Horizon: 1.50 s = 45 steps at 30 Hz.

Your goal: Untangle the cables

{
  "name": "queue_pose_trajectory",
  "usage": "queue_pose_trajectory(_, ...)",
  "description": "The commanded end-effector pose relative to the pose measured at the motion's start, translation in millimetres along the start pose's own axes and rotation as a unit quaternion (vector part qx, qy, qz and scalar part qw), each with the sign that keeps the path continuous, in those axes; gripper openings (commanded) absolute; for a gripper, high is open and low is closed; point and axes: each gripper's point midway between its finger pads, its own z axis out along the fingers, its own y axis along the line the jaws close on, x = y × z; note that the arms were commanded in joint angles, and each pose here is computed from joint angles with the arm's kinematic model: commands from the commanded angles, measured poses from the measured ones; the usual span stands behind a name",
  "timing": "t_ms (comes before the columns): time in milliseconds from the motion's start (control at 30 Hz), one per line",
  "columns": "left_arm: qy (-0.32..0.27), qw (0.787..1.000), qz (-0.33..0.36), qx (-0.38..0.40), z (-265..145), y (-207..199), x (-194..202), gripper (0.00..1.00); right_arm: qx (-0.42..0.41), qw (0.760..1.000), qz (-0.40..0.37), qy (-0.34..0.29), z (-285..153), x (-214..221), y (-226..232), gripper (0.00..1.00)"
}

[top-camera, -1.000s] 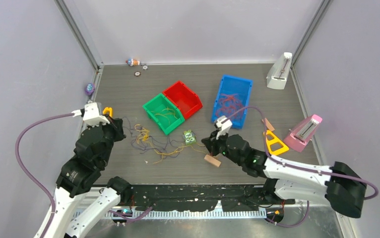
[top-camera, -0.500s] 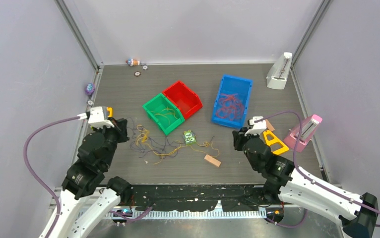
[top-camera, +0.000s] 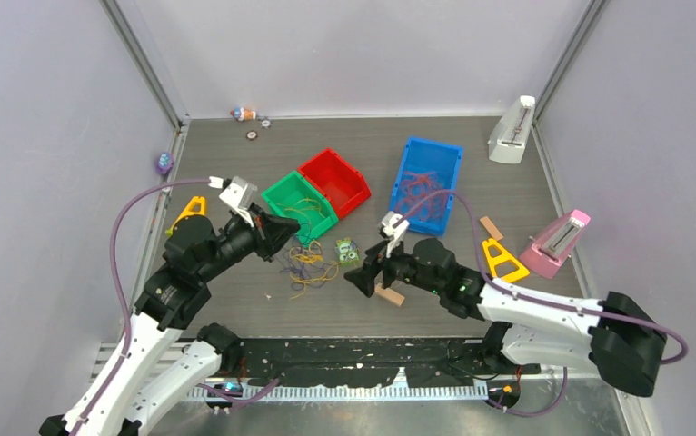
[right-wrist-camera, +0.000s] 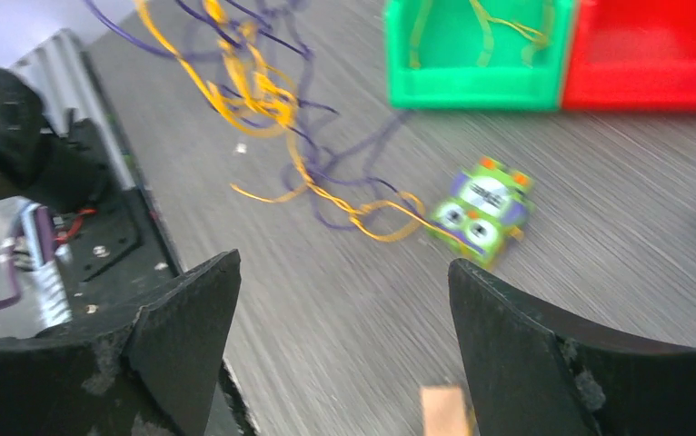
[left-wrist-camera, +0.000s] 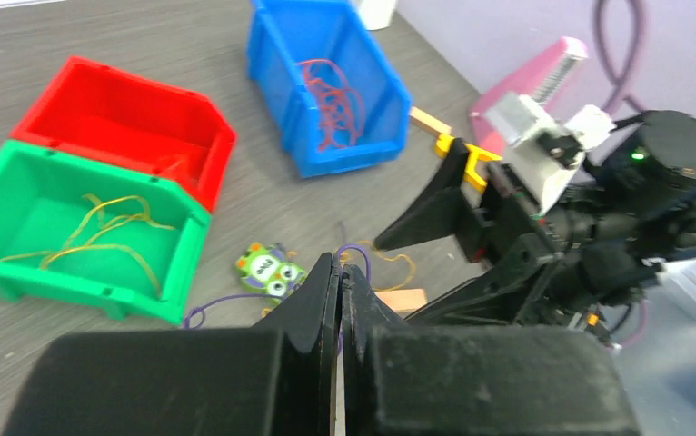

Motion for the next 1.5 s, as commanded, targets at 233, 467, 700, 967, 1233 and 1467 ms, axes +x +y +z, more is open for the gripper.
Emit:
queue_pose_trajectory(233,-0.059,0.991,-0.010,0.118,-11,-53,-47,0.00,-0.156,0.980,-0.060,-0.112,40,-83,81,0.84)
queue_pose_trajectory(467,-0.060,0.996,-0.021,0.056,-11,-33,-50,0.00,-0.129,0.984,-0.052,-0.106,55,-81,75,0.10)
queue_pose_trajectory(700,-0.100,0.949,-0.005,-0.299,-62,86,-54,0.00,0.064,0.995,-0.013,-0.069,24,-47,-1,0.05)
queue_pose_trajectory(967,-0.138,0.874,-0.002,-0.466,-116,134,-53,0.00,0.332,0.943,0.019,-0.015,-56,-3,-99,0.05)
queue_pose_trajectory(1233,-0.158,0.851,0.003,-0.501,-133,142,-58,0.00,0.531,0.842,0.060,-0.068,-148,-18,-153,0.05)
queue_pose_trajectory(1467,-0.162,0.808,0.009,-0.567,-163,152,-65,0.00,0.668,0.724,0.111,-0.133,-232,-26,-182,0.05)
